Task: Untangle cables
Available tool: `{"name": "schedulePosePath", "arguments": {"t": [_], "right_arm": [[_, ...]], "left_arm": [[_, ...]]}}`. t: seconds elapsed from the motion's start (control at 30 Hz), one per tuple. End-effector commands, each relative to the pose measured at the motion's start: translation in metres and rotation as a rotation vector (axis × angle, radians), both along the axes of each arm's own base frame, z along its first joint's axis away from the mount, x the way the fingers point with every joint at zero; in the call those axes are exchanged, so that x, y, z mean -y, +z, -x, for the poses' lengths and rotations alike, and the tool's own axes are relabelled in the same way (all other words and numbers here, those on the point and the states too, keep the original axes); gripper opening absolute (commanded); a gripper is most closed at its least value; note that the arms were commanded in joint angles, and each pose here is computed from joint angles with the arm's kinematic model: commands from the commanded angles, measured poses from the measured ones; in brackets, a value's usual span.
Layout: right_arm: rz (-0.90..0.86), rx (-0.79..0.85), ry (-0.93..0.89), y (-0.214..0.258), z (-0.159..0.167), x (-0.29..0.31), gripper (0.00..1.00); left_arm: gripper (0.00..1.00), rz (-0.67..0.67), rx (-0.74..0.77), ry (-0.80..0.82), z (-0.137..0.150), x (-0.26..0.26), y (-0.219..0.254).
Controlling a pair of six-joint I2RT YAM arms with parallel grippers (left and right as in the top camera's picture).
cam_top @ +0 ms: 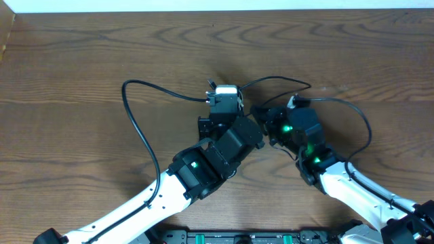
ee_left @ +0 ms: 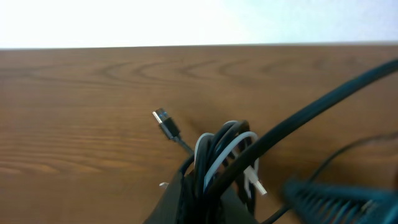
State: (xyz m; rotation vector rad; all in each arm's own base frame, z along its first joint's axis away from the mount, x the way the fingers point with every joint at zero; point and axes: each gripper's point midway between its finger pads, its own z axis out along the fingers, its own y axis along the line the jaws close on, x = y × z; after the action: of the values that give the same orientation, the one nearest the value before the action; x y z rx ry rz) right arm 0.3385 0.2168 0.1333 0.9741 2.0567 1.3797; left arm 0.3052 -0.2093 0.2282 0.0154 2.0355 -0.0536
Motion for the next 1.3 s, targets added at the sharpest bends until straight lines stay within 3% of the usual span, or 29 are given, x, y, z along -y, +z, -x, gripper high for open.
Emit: {"name": "schedulePosePath", "arguments": {"t": [0.0, 0.17, 0.43, 0.73, 1.07, 1.27], "right_arm": [[0.222, 0.157, -0.015, 0.001, -0.019, 0.034, 0.01], [0.392, 0.196, -0.035, -0.004, -0.029, 0.078, 0.01], [0.593, 0.17, -0.064, -0.013, -0.026, 0.138, 0.01], [0.707, 0.166, -0.1, -0.01, -0.022, 0.18, 0.01], [0.845, 0.125, -0.177, -0.016, -0.021, 0.217, 0.01], [0.674, 0.117, -0.219, -0.01, -0.023, 0.223, 0.01]], "left_arm": [[0.08, -0.155, -0.011, -0.029, 0.001, -0.013, -0.003], [0.08, -0.258, -0.032, 0.082, -0.007, -0.05, -0.009], [0.08, -0.183, -0.03, 0.187, -0.021, -0.073, -0.007], [0.08, -0.035, -0.152, -0.042, -0.014, -0.025, -0.028], [0.08, -0.177, -0.219, -0.279, -0.006, -0.001, -0.048], [0.08, -0.276, -0.257, -0.312, -0.01, 0.0, -0.07]]}}
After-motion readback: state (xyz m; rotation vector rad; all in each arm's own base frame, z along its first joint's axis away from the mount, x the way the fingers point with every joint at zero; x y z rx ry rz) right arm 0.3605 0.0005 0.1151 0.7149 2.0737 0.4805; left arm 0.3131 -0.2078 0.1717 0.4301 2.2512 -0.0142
